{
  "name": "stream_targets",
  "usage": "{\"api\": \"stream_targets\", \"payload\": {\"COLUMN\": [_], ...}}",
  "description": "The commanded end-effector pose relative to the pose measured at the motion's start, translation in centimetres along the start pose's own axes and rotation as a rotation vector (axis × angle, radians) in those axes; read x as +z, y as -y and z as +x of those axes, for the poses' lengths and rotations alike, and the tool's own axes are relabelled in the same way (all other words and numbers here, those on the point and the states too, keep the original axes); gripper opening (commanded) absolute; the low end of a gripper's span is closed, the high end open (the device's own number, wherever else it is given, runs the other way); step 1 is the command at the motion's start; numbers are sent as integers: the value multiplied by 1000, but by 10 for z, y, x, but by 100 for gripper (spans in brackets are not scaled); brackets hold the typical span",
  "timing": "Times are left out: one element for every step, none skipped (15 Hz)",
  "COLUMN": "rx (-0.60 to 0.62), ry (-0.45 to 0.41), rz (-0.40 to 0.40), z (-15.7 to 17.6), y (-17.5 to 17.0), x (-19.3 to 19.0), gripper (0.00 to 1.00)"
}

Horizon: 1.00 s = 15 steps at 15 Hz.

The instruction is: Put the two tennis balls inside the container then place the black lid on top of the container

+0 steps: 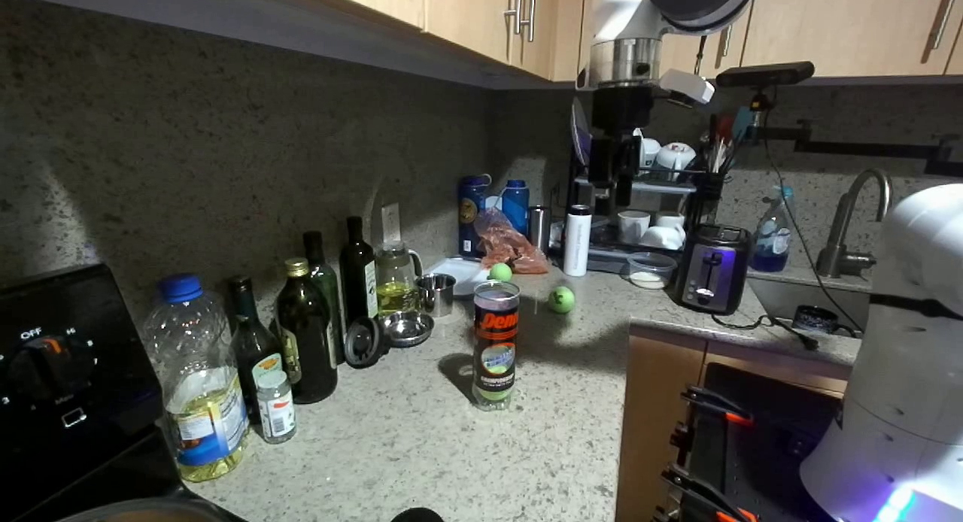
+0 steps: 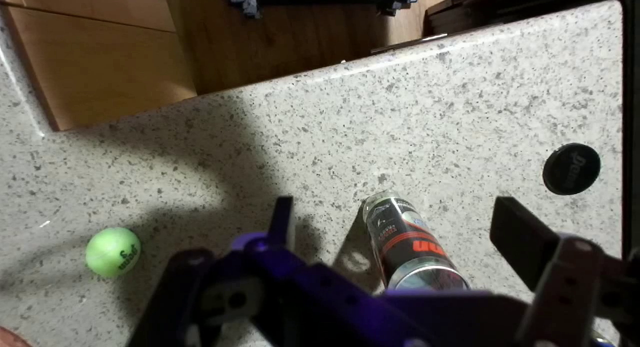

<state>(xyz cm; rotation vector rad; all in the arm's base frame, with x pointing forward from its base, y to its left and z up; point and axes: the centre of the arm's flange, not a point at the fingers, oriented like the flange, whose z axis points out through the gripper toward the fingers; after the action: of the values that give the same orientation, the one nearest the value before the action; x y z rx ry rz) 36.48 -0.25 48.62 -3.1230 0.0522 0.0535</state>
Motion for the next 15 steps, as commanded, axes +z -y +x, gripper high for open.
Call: {"api": "stream_targets", "payload": {"rx": [1,3,14,16,27,26,34,38,45,52,68,83,108,147,176], "ry": [-27,-48,-63,-83,-104,-121,-134,-148,-166,-191,-221,-246,-274,-300,-317], "rz": [-7,-16,-34,-47,-67,-83,-99,-109,-115,-118,-127,-119,-116,-110,-112], "z": [3,8,14,23,30,39,46,54,62,71,82,92,101,109,116], "y": [-1,-2,-4,-8,-11,-16,-19,-23,-28,-34,-42,-51,-60,-69,-76], "x": [3,6,9,12,15,17,21,23,29,34,42,49,56,62,66], "gripper": [100,100,100,100,100,100,100,100,100,100,100,100,100,100,100]}}
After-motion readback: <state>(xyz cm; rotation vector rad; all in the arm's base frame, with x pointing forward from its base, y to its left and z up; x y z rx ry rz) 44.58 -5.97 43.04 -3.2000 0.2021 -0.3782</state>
